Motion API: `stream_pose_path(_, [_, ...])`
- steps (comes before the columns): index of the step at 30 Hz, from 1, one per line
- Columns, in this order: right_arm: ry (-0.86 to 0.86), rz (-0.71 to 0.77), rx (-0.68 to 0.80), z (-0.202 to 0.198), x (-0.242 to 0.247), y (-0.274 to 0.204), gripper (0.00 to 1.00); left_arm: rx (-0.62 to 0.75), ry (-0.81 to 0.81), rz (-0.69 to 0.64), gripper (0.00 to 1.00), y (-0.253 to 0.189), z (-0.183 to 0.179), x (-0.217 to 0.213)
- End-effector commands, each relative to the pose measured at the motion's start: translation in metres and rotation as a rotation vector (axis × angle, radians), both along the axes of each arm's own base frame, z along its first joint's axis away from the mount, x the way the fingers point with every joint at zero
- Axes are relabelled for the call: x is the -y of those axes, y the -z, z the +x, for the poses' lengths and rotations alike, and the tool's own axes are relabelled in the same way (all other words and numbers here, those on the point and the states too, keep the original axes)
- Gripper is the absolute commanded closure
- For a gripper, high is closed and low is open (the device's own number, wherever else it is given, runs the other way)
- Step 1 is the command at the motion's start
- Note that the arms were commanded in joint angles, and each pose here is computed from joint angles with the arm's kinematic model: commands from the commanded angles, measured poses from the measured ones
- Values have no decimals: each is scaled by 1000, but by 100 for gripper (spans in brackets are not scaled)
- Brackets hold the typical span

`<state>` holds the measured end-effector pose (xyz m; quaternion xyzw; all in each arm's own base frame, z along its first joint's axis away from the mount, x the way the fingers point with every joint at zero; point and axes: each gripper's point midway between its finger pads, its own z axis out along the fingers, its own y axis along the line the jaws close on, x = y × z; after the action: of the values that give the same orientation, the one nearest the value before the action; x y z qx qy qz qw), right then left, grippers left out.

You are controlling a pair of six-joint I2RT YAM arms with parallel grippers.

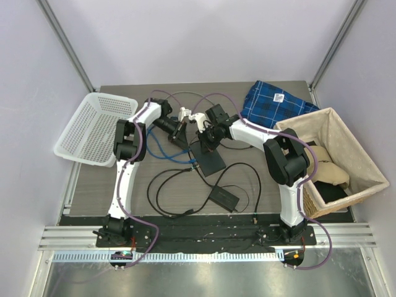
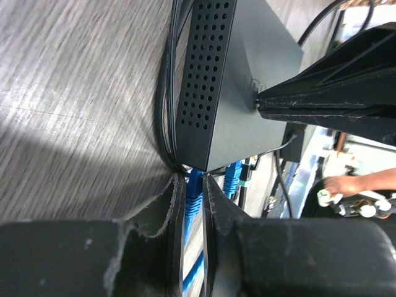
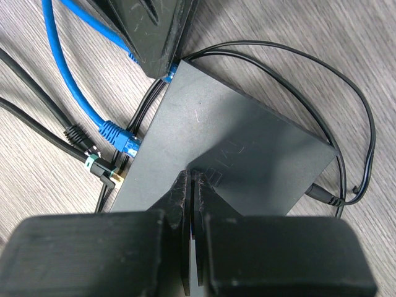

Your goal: Pull the plug from the switch port

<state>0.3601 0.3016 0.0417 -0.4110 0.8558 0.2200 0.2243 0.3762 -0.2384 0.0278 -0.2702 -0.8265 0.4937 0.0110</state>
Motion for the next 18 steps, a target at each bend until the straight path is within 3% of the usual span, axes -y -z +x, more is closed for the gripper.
stream_pose_path(1, [10, -202, -92, -20, 37, 66, 99, -28, 96, 133, 100, 4, -15, -20])
stream_pose_path(7, [5, -210, -91, -24, 40, 66, 99, -1, 65, 158, 100, 2, 2, -30])
stream_pose_path(13, [3, -217, -84, -24, 42, 66, 99, -144, 17, 40, 100, -11, -30, -19])
stream_pose_path(18, [6, -216, -86, -22, 41, 67, 99, -191, 27, 67, 100, -1, -47, -26])
